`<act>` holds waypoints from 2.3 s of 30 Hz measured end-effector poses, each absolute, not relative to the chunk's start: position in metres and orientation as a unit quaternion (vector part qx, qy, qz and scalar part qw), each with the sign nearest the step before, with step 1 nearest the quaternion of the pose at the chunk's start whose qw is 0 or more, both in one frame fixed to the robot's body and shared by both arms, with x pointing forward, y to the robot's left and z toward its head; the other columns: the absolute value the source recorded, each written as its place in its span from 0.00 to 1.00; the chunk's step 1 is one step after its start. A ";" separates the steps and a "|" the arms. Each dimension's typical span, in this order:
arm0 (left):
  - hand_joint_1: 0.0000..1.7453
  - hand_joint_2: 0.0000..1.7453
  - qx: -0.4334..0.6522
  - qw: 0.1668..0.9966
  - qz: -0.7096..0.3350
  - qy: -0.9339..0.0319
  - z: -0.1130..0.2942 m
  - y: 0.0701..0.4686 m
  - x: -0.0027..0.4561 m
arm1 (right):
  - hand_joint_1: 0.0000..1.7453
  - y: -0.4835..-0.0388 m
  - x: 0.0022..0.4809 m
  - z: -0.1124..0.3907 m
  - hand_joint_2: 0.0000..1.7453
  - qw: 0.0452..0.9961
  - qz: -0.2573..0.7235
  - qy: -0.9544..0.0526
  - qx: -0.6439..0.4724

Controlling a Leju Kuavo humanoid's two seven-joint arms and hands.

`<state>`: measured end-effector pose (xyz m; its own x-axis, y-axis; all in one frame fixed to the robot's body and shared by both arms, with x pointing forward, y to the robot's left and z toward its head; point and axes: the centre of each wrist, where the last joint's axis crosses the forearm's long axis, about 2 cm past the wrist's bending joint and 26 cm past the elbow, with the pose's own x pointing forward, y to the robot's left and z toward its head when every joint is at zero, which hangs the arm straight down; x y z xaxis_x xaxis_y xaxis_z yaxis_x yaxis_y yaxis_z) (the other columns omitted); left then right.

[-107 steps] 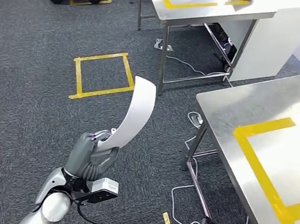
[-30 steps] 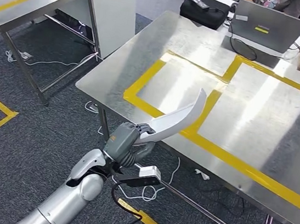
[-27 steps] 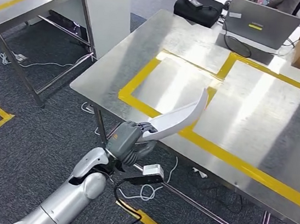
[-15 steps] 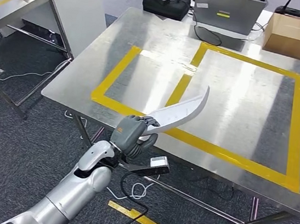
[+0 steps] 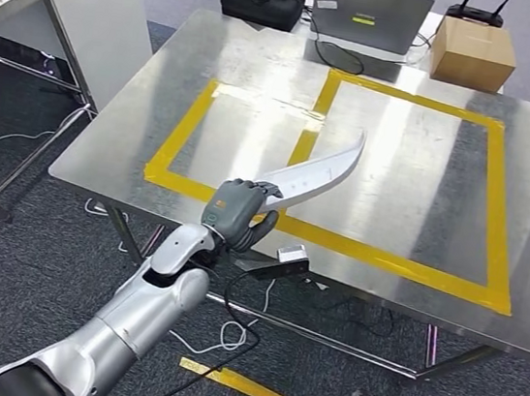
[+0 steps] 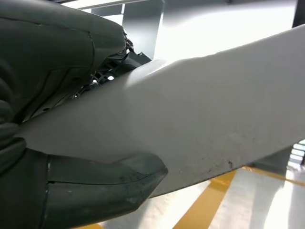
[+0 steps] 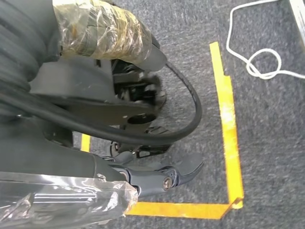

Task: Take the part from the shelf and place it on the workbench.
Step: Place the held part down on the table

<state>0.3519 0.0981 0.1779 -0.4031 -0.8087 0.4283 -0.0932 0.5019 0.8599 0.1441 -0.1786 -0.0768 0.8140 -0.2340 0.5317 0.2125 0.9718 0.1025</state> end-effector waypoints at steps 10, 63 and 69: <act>1.00 1.00 0.333 0.452 -0.413 -0.718 0.182 0.098 0.364 | 0.00 -0.178 0.148 -0.075 1.00 0.952 -0.108 -0.285 0.027; 1.00 1.00 0.358 0.505 -0.390 -0.682 0.172 0.123 0.388 | 0.00 -0.180 0.152 -0.075 1.00 0.952 -0.097 -0.287 0.037; 1.00 1.00 0.358 0.506 -0.390 -0.681 0.172 0.123 0.387 | 0.00 -0.180 0.151 -0.075 1.00 0.952 -0.100 -0.285 0.037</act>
<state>0.3874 0.1228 0.1716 -0.2326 -0.8819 0.4101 -0.0937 0.4400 0.8931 0.1507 -0.1803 -0.0748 0.8169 -0.2121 0.5364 0.1703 0.9772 0.1271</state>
